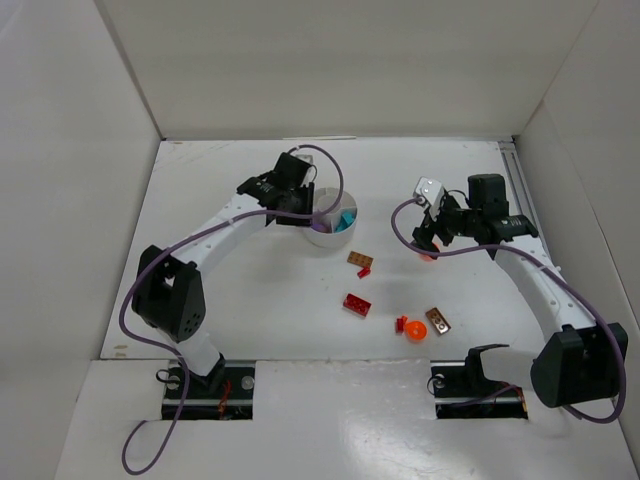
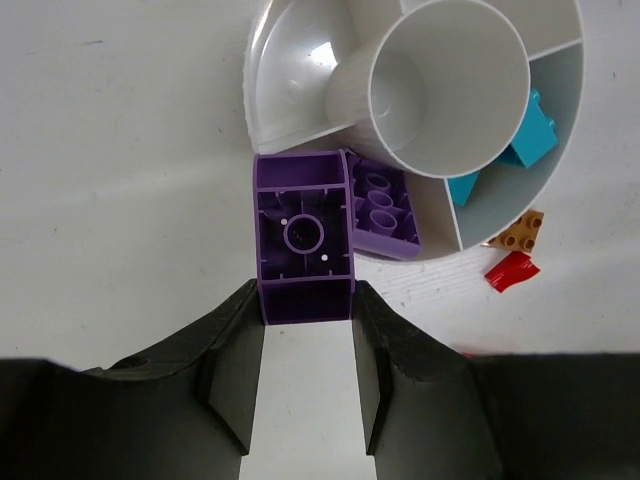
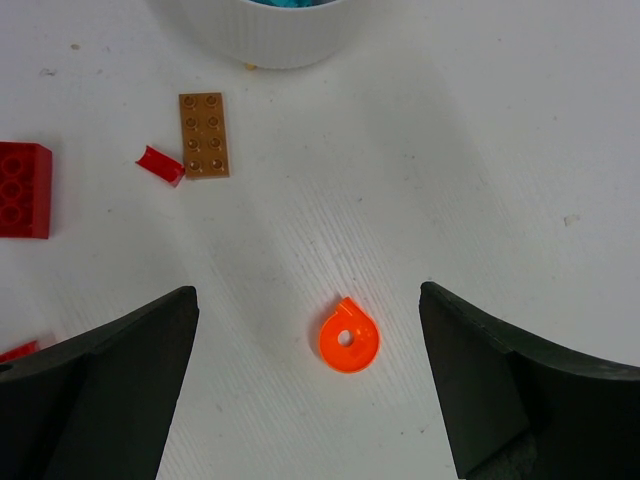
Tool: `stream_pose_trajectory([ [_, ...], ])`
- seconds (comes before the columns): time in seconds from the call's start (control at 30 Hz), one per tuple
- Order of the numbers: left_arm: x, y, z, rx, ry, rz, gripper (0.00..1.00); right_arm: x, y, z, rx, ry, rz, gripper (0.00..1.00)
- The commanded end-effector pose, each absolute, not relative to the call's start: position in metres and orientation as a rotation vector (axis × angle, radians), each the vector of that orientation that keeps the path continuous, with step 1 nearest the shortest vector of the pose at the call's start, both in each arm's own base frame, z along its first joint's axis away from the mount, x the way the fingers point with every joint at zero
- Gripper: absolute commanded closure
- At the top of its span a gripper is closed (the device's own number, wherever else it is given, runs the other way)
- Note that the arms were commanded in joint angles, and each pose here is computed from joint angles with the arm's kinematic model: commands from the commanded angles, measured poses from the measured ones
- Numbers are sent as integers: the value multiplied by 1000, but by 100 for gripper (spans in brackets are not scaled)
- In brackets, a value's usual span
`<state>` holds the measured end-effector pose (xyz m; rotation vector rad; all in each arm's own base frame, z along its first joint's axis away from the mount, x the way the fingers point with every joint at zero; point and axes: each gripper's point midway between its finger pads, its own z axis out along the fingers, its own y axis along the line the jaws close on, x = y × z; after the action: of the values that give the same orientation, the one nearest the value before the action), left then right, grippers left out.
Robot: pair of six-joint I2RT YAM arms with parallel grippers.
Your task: Sort the legos into containers by color
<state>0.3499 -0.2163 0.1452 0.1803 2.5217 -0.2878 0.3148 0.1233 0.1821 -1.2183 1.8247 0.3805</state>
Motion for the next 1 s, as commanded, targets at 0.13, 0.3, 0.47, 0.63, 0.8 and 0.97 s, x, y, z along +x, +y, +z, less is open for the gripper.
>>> stream_pose_trajectory([
  [0.13,329,-232,149,233,2576,-417,100,322,126,197,-1224,1774,379,4],
  [0.3,332,-248,162,290,2546,-512,100,322,124,199,-1221,1773,363,4],
  [0.47,332,-267,187,374,2467,-602,100,323,123,196,-1220,1786,358,4],
  [0.63,345,-262,203,367,2414,-543,100,324,123,193,-1221,1794,363,4],
  [0.8,362,-246,197,346,2429,-477,100,325,120,192,-1216,1806,342,4],
  [0.97,359,-245,190,363,2457,-501,100,327,118,191,-1215,1820,338,4],
])
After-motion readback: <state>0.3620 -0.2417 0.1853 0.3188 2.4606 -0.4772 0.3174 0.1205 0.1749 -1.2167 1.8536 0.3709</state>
